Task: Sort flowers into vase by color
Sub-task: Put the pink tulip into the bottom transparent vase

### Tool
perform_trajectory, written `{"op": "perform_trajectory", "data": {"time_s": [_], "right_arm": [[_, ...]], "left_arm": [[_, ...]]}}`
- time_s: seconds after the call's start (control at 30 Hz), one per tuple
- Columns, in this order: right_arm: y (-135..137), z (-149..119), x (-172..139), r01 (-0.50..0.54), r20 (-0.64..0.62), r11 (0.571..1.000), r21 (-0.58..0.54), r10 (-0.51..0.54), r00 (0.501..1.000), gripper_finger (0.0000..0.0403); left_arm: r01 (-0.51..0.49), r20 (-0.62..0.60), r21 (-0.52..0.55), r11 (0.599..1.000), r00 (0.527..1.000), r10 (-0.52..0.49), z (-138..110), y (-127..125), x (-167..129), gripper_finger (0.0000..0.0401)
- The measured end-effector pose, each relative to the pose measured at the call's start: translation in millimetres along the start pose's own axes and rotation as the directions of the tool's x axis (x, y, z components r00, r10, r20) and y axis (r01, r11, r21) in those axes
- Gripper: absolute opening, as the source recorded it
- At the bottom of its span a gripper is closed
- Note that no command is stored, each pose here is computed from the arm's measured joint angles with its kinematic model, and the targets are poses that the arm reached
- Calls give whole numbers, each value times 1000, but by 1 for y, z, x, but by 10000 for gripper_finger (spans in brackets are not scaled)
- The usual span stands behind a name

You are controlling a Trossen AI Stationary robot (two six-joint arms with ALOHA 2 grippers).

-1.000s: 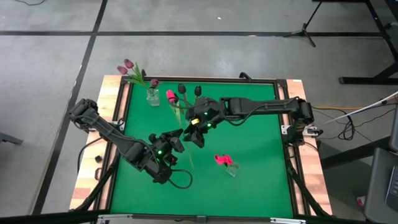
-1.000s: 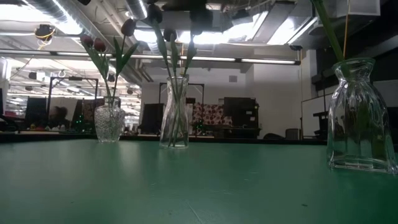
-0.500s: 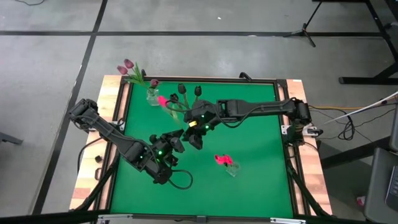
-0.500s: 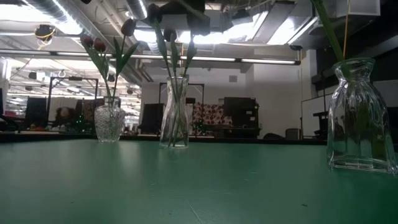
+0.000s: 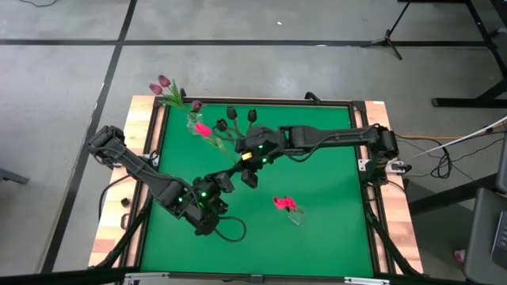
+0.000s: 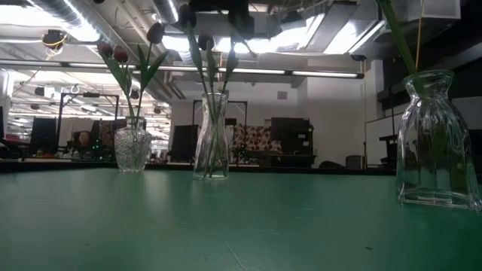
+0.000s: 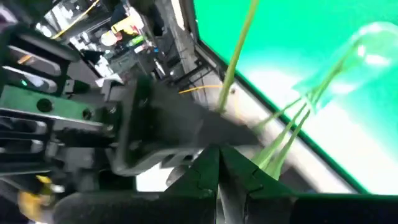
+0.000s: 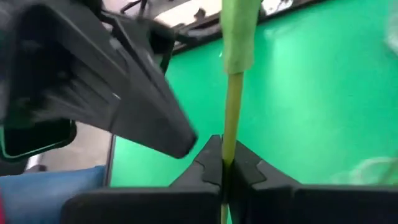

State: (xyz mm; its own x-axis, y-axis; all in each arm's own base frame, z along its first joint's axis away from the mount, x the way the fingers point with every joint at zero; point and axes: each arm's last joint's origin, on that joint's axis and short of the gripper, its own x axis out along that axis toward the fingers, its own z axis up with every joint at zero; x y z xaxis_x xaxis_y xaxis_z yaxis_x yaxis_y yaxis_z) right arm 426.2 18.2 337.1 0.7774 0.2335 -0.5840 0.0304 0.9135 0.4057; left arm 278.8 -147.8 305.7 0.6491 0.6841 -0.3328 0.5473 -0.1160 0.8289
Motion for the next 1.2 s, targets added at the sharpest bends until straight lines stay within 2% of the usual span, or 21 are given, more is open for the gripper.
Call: {"op": "perform_trajectory", "data": {"time_s": [0.27, 0.4, 0.63, 0.73, 0.83, 0.93, 1.0, 1.1, 1.2], "right_arm": [[3, 14, -75, 213, 135, 976, -50, -204, 969, 1], [22, 12, -127, 292, 228, 955, -56, -273, 935, 1], [78, -24, -213, 465, 388, 885, -26, -420, 821, 1], [97, -43, -234, 497, 444, 868, 13, -450, 775, 1], [108, -67, -239, 517, 475, 855, 36, -470, 744, 0], [110, -95, -237, 534, 484, 843, 62, -493, 723, 0], [107, -113, -238, 514, 482, 854, 77, -483, 731, 0], [101, -131, -245, 453, 484, 889, 75, -429, 763, 0], [95, -137, -258, 404, 509, 915, 24, -359, 782, 0]], "left_arm": [[-13, 27, -255, 967, 999, 21, 4, 1, -8, 0], [25, 72, -453, 891, 997, 8, 7, 0, -11, 0], [189, 238, -629, 754, 970, -45, 15, -1, -19, 0], [221, 285, -675, 704, 958, -28, 19, 1, -24, 0], [280, 362, -709, 648, 932, -6, 25, 6, -30, 0], [366, 472, -714, 597, 881, 24, 32, 11, -39, 0], [428, 564, -685, 590, 824, 56, 37, 15, -48, 0], [471, 683, -642, 606, 710, 171, 36, 27, -71, 0], [523, 760, -625, 579, 577, 300, 5, 46, -96, 0]]}}
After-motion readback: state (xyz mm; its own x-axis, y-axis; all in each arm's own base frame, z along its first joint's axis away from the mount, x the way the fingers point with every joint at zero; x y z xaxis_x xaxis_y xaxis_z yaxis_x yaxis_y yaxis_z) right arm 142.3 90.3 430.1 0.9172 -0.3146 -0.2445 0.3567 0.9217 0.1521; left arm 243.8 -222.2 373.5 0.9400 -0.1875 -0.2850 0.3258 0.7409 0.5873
